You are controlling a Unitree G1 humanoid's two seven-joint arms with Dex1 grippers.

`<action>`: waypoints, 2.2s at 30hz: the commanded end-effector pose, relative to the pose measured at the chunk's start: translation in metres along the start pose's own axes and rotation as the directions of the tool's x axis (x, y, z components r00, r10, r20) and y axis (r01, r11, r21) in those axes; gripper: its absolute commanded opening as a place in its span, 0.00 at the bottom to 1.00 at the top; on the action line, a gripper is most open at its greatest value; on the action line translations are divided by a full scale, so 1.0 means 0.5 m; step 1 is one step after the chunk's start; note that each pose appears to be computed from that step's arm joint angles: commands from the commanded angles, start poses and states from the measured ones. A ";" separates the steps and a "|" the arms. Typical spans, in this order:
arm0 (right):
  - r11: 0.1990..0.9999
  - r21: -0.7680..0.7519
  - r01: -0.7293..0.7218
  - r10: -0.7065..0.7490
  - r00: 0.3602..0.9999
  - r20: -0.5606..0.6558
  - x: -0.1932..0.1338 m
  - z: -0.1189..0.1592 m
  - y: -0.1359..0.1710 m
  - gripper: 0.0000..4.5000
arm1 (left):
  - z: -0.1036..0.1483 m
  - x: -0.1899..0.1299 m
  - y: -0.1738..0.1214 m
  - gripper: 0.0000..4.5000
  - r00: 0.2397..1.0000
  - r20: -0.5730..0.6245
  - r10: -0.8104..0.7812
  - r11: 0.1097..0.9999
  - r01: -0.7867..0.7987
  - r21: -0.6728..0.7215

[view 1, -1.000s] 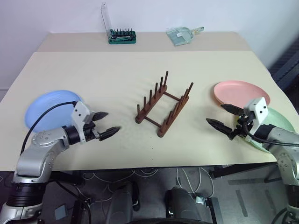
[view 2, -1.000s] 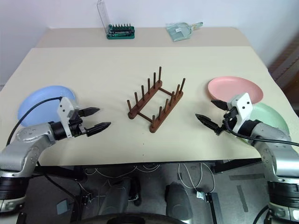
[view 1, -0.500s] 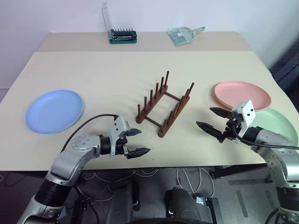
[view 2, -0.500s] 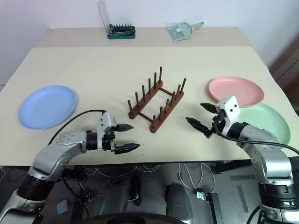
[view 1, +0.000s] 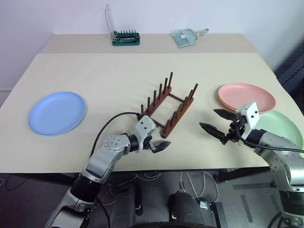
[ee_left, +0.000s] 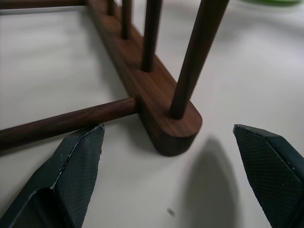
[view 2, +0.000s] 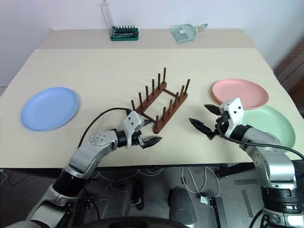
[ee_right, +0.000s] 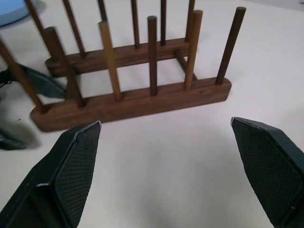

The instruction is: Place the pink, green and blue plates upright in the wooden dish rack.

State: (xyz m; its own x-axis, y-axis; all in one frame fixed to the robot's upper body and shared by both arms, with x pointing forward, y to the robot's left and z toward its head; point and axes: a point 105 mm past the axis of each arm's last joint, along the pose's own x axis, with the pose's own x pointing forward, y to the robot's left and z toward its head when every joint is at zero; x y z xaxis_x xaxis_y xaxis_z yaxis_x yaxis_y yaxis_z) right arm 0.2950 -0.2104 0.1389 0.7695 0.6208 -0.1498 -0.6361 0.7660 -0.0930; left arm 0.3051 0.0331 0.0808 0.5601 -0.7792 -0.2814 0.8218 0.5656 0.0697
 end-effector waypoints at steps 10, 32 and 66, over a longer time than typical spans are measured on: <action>0.999 -0.036 0.004 -0.002 0.999 0.053 -0.002 0.027 -0.002 1.00 | -0.028 -0.003 0.064 0.24 0.988 -0.058 0.146 0.988 -0.148 -0.035; 0.994 -0.047 0.100 -0.100 0.995 0.010 -0.071 0.001 0.004 1.00 | 0.048 -0.027 0.079 0.17 0.897 -0.001 -0.443 0.862 0.426 0.275; 0.974 -0.175 0.145 -0.184 0.956 -0.230 -0.005 -0.094 -0.016 0.00 | 0.012 -0.038 0.036 0.00 0.926 -0.032 -0.375 0.914 0.375 0.152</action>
State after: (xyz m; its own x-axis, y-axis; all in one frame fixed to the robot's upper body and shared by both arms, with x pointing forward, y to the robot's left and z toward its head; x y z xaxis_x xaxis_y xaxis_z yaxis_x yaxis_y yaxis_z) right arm 0.2912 -0.2262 0.0895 0.8243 0.4278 -0.3709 -0.5314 0.8107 -0.2459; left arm 0.3033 0.0563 0.0881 0.1681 -0.9335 -0.3166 0.9857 0.1564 0.0622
